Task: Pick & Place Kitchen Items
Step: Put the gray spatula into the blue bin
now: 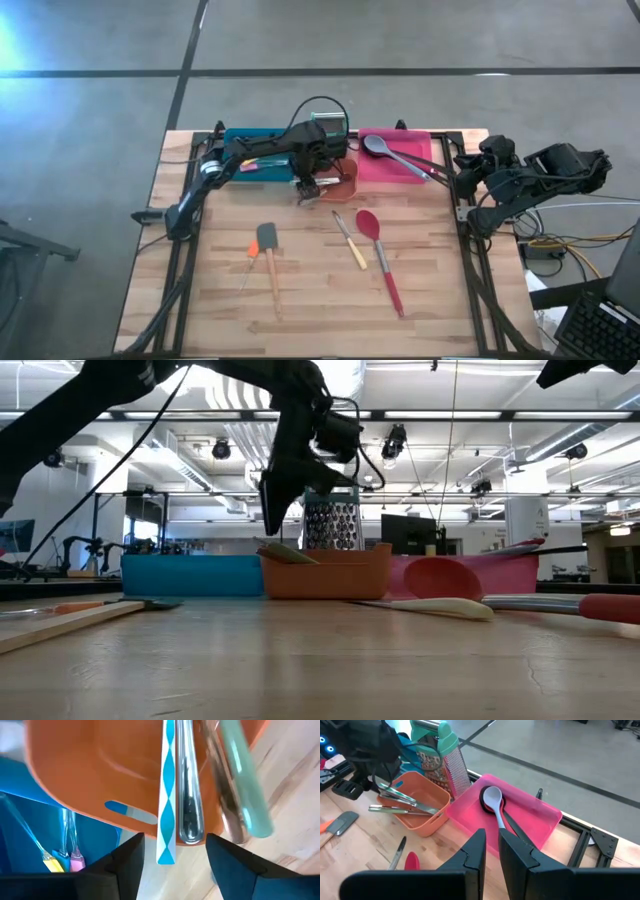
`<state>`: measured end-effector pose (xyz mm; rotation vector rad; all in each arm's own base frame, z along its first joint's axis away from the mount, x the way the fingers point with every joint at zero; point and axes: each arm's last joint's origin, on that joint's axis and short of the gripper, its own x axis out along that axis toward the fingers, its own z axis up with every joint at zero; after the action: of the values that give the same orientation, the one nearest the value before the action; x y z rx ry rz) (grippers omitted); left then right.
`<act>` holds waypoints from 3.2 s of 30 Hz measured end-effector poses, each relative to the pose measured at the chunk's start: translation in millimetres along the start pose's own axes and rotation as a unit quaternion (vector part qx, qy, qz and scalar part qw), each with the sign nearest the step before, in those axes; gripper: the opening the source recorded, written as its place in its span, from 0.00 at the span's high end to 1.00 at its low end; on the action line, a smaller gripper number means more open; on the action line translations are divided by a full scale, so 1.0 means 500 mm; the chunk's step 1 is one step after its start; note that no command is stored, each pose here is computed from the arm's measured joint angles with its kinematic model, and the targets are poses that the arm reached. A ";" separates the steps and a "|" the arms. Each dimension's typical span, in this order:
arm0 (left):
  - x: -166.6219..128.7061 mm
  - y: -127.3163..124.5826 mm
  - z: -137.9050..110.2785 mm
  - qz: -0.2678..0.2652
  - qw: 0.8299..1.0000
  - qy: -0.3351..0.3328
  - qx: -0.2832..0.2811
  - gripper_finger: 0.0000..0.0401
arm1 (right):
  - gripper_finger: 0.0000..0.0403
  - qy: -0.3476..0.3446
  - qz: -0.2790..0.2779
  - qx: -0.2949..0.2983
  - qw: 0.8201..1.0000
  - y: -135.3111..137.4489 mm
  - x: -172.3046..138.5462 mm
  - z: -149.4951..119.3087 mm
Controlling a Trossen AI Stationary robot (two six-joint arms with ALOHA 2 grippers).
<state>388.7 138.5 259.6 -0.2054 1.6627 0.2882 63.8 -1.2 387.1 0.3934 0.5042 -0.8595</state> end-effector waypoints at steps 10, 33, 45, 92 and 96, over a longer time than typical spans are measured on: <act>-0.132 -0.005 -0.059 -0.008 0.992 -0.102 -0.080 0.46 | 0.88 0.000 0.000 0.002 1.000 0.000 0.000 0.000; -0.182 -0.190 -0.298 0.013 0.927 -0.193 -0.321 0.53 | 0.96 -0.090 0.114 -0.006 0.989 -0.091 -0.051 0.020; -0.011 -0.256 -0.323 -0.076 0.877 -0.167 -0.443 0.54 | 0.98 -0.091 0.198 -0.007 0.976 -0.243 -0.073 -0.039; 0.269 -0.330 -0.337 -0.119 0.810 -0.052 -0.572 0.60 | 0.98 -0.066 0.194 -0.032 0.978 -0.277 -0.034 -0.112; 0.273 -0.325 -0.335 -0.115 0.817 -0.049 -0.563 0.66 | 0.98 -0.066 0.194 -0.032 0.978 -0.277 -0.034 -0.111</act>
<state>263.9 -62.5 129.3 -1.2466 1.1555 1.0628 -70.0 -44.3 333.8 0.3589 0.3164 -0.4853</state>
